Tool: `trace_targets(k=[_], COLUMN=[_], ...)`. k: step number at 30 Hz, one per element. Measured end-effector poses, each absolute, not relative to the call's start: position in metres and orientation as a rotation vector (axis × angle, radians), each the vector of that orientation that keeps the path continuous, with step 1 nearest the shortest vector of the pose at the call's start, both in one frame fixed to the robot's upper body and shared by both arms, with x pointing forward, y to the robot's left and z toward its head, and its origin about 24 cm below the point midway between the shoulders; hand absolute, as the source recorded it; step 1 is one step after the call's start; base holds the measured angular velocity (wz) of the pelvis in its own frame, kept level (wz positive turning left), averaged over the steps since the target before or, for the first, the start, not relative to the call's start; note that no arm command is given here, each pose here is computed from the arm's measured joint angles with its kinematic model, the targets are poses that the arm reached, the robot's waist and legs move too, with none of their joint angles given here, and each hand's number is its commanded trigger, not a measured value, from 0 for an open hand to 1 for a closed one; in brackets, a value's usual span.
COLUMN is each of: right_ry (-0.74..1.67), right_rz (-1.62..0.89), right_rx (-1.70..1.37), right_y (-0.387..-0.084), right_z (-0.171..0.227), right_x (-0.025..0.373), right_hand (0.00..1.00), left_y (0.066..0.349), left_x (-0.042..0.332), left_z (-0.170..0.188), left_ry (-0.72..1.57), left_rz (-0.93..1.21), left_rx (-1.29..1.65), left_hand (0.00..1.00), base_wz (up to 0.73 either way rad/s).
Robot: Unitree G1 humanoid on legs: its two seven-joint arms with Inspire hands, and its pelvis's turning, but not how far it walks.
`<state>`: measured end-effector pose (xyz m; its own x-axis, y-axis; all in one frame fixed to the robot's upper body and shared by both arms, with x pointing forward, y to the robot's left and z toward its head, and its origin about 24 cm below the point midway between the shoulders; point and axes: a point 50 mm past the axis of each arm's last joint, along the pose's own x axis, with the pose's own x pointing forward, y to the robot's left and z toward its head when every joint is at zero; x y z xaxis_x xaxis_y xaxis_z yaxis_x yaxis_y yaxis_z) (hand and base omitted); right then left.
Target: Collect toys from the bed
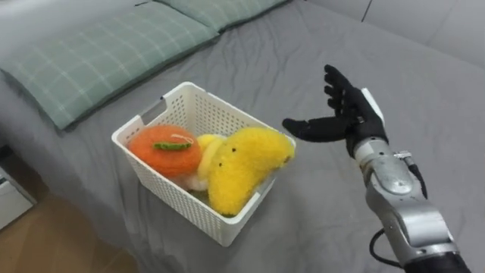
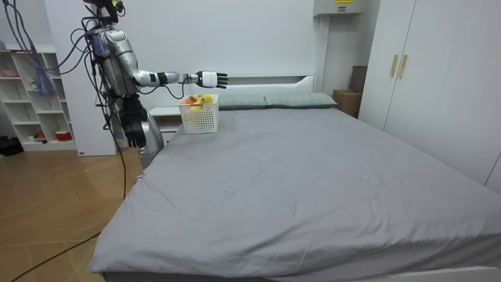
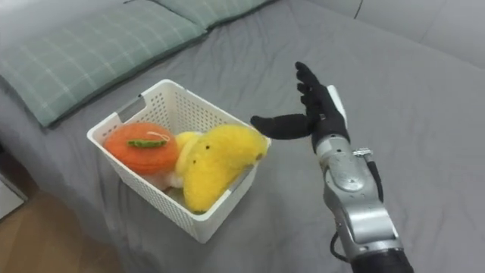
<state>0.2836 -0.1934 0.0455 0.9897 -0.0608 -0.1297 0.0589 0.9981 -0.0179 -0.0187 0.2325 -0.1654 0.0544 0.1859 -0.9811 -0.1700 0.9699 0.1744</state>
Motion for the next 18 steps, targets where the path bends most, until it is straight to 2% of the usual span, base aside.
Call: trace_targets(k=[7,11,18], right_ry=[0.076,0.006,-0.017], right_rz=[-0.271,-0.365,-0.504], right_rx=[0.057,0.167,0.271], right_y=[-0.236,-0.256,-0.284], right_z=[0.052,0.062,0.061], right_x=[0.263,0.26,0.244], right_hand=[0.0,0.0,0.0], left_y=[0.234,0.237,0.242], left_x=[-0.034,-0.033,-0.028], left_z=[-0.165,-0.164,-0.163], left_ry=[1.504,1.48,1.412], left_rz=[0.295,0.339,0.425], left_rx=[-0.002,-0.041,-0.124], left_hand=[0.0,0.0,0.0], base_wz=[-0.38,-0.47,-0.26])
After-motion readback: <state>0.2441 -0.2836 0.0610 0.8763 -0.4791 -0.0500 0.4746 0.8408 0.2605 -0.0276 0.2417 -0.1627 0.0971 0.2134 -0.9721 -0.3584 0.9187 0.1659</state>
